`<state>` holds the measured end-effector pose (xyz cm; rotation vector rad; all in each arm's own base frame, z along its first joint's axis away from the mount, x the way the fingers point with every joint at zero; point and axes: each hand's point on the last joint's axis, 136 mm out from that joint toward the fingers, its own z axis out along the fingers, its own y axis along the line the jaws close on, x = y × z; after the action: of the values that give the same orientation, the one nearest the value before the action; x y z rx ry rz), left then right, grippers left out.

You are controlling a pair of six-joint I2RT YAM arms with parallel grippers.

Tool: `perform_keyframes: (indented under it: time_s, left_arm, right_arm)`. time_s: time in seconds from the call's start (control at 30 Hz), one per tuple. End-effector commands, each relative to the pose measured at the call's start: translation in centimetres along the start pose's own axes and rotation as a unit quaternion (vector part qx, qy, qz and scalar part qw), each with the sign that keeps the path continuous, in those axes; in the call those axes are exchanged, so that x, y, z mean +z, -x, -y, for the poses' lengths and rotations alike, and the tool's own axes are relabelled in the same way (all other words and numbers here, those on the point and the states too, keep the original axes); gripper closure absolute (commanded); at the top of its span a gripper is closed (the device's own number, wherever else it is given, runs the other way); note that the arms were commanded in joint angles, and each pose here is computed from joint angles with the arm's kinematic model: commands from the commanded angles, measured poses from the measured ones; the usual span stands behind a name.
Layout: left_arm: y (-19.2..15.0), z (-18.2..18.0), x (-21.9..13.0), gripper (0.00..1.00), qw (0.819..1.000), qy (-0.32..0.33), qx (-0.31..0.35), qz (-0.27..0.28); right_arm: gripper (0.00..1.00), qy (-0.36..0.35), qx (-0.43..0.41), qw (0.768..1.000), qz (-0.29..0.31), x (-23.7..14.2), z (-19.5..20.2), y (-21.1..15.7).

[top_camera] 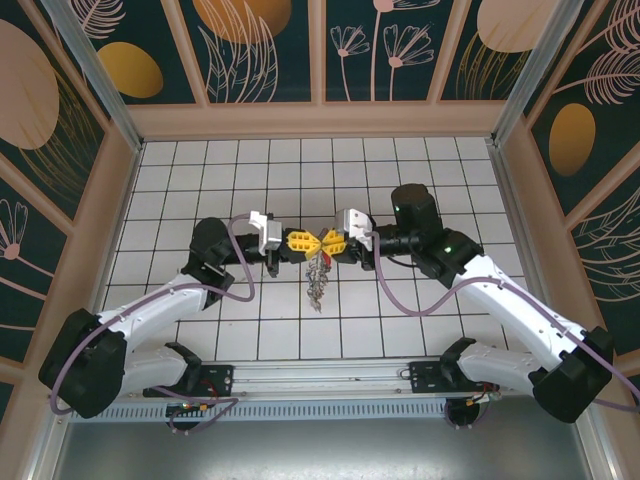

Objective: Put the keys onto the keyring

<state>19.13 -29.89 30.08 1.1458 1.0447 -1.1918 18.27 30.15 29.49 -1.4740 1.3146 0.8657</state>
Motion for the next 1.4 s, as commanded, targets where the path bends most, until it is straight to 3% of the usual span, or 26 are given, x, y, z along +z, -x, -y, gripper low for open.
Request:
perform_keyframes:
  time_s: [0.0,0.03,0.13,0.23,0.33,0.43,0.6,0.97,1.1,1.3,1.37]
  left_arm:
    - [3.7,0.5,-0.4,1.0,0.996,0.02,0.052,0.07]
    - [3.6,0.5,-0.3,1.0,0.996,0.02,0.053,0.072]
    - [2.3,0.4,0.2,1.0,0.998,0.005,0.041,0.041]
    - [-1.4,-0.2,0.8,1.0,0.995,-0.011,0.045,-0.084]
    - [-2.9,-0.5,0.0,0.9,0.986,0.002,0.064,-0.155]
    - [-3.6,-0.2,-0.4,0.72,0.982,-0.003,0.05,-0.182]
    - [-5.2,-1.0,-0.8,0.7,0.972,0.006,0.031,-0.232]
    - [-6.4,-3.3,-0.2,0.68,0.962,0.023,0.025,-0.272]
    - [-5.0,-3.8,0.1,0.67,0.962,0.029,0.042,-0.267]
    - [-5.2,-2.9,0.4,0.89,0.965,-0.001,0.038,-0.26]
    - [-5.3,-2.8,0.4,0.88,0.965,-0.004,0.036,-0.259]
  right_arm:
    - [0.95,-0.004,-0.004,0.999,0.036,0.1,0.4,1.2]
    - [1.0,-0.008,0.001,0.999,0.035,0.1,0.5,1.1]
    - [1.0,-0.023,0.001,1.0,0.019,0.0,1.0,0.5]
    - [1.0,-0.037,0.005,0.999,0.0,-0.3,1.5,0.2]
    - [1.0,-0.041,0.008,0.999,-0.023,-0.5,1.7,-0.3]
    - [1.0,-0.05,0.005,0.998,-0.041,-0.8,2.0,-0.6]
    - [1.0,-0.06,-0.005,0.996,-0.066,-1.1,2.4,-1.0]
    - [1.0,-0.073,-0.035,0.988,-0.13,0.9,2.6,-2.8]
    - [1.0,-0.08,-0.04,0.987,-0.132,1.5,2.8,-2.8]
    - [1.0,-0.09,-0.046,0.989,-0.107,1.6,3.1,-1.6]
    - [1.0,-0.091,-0.048,0.99,-0.099,1.5,3.1,-1.1]
